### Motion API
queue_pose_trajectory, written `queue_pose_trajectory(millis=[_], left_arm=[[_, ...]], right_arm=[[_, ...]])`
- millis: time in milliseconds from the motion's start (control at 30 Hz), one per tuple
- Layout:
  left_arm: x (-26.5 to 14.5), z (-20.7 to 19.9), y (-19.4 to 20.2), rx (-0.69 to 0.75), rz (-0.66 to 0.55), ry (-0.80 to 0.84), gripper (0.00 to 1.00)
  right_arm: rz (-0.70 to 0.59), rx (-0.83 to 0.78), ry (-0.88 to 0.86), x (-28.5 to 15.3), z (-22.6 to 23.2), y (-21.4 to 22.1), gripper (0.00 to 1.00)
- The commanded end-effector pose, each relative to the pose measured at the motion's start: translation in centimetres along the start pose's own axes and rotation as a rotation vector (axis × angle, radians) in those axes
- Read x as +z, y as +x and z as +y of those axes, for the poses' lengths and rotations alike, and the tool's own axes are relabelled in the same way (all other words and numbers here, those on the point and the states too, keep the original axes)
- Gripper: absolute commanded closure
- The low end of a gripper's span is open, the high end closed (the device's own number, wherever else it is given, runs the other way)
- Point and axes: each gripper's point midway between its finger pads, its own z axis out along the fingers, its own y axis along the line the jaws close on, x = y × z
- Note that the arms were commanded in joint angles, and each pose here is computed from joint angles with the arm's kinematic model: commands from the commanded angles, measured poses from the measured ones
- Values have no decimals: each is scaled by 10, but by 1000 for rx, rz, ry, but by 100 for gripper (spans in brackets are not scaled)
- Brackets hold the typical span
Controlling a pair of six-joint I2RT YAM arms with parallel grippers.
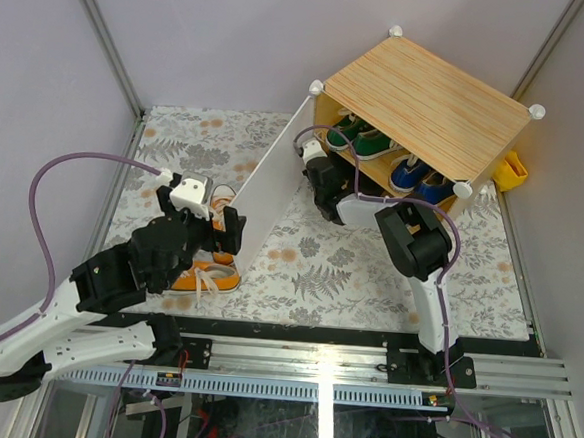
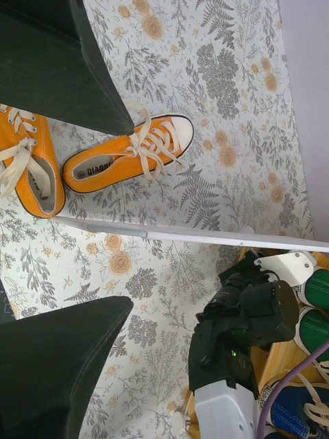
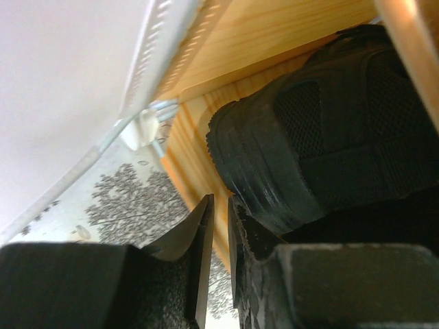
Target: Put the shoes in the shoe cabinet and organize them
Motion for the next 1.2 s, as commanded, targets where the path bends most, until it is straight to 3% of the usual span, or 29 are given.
queue_pose_trajectory(millis=[0,133,300,500,633,933,1167], left_arm=[[2,1,-11,-22,-48,-18,0],[3,1,-12,-19,-47,-21,0],[2,1,-13,-22,-48,-19,0],[2,0,-13,-24,-45,-14,0],[2,-3,-14,-32,-36,-5,0],[-4,-18,-34,-71,-16,63,0],[-34,-24,-86,-179,-113,172,0]], right_arm=[[-111,-39,183,8,-43,-43,80],[-110,-52,153,8,-40,-44,81],[-99,-54,-38,2,-9,-39,79],[-71,-29,-211,-21,19,-27,68],[-64,-54,-286,-49,32,-29,51],[-71,-34,-322,-138,22,-51,36],[-118,-6,-391,-225,16,-66,23]])
